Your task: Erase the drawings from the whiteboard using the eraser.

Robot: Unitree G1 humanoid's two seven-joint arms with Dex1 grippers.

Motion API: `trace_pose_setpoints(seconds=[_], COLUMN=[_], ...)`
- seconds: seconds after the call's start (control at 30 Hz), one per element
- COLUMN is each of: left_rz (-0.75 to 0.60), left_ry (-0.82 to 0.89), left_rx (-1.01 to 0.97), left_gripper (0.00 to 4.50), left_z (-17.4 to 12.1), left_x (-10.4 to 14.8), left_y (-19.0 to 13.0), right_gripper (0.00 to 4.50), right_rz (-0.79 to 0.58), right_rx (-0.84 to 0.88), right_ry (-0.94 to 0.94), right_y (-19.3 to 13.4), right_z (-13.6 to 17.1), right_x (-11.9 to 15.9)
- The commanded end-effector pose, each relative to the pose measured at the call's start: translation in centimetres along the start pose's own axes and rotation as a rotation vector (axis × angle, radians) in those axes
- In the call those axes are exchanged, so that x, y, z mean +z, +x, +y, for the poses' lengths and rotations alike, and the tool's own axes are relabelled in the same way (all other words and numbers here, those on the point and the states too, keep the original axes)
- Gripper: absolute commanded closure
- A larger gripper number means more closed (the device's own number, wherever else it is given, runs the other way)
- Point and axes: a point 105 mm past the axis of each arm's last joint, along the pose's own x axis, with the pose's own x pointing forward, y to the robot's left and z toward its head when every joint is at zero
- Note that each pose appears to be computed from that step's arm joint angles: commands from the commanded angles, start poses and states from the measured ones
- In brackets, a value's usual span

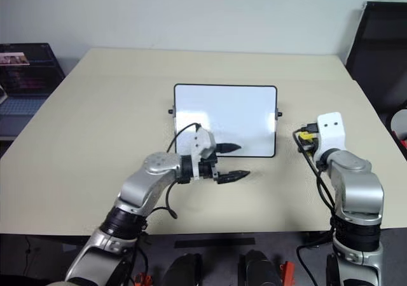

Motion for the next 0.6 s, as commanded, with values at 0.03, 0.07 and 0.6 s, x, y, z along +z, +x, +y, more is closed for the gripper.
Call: trace_pose_setpoints(seconds=[0.03,0.07,0.6], left_rz=[-0.011,-0.011,0.008], left_ry=[0.072,0.076,0.090], left_rx=[-0.030,-0.026,-0.001], left_gripper=[0.00,0.00,0.00], left_z=[0.2,0.4,0.9], left_x=[0.7,0.6,0.2], left_y=[0.8,0.9,-0.2], right_gripper=[3.84,3.84,3.84], right_rz=[0.019,0.026,0.067], right_rx=[-0.039,-0.045,-0.020], right_ry=[0.095,0.119,0.112], right_y=[-0.3,-0.2,1.8], right_z=[-1.3,-1.5,-3.2], right_x=[-0.4,-0.6,-1.3])
